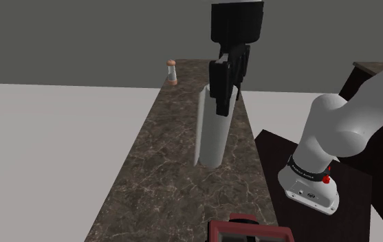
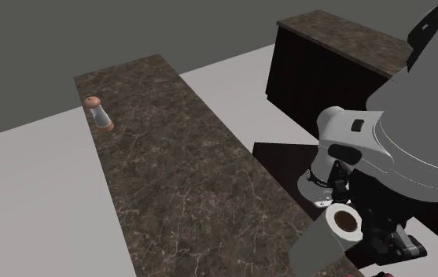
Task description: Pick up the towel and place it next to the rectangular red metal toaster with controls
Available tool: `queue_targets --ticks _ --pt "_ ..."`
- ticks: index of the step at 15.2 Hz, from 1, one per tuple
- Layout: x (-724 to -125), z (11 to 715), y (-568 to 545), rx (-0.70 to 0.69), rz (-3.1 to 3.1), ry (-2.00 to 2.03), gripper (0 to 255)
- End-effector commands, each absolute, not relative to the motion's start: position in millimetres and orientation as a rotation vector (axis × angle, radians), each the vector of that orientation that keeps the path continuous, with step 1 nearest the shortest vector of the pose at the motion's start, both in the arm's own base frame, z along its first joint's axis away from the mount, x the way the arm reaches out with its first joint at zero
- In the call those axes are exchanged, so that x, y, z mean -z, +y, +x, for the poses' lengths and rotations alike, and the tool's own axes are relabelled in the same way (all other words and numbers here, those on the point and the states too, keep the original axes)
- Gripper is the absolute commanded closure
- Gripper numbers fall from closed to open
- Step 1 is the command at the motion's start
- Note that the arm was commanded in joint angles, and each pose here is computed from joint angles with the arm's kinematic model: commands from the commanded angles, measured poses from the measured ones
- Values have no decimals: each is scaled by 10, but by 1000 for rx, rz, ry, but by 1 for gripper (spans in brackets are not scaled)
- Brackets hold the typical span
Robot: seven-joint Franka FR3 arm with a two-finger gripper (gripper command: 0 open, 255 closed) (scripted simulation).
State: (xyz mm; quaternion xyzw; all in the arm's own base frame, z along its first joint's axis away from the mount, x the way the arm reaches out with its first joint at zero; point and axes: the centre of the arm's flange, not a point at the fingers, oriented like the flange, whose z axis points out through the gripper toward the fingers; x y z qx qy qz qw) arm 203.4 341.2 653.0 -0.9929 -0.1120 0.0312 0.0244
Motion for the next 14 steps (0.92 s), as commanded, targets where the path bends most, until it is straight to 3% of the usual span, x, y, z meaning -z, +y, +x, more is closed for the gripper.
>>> queue_targets --ticks 1,14 --pt "-6429 2040 3417 -96 -3072 -346 255" --pt "-5742 2040 3417 -96 -3072 -346 255"
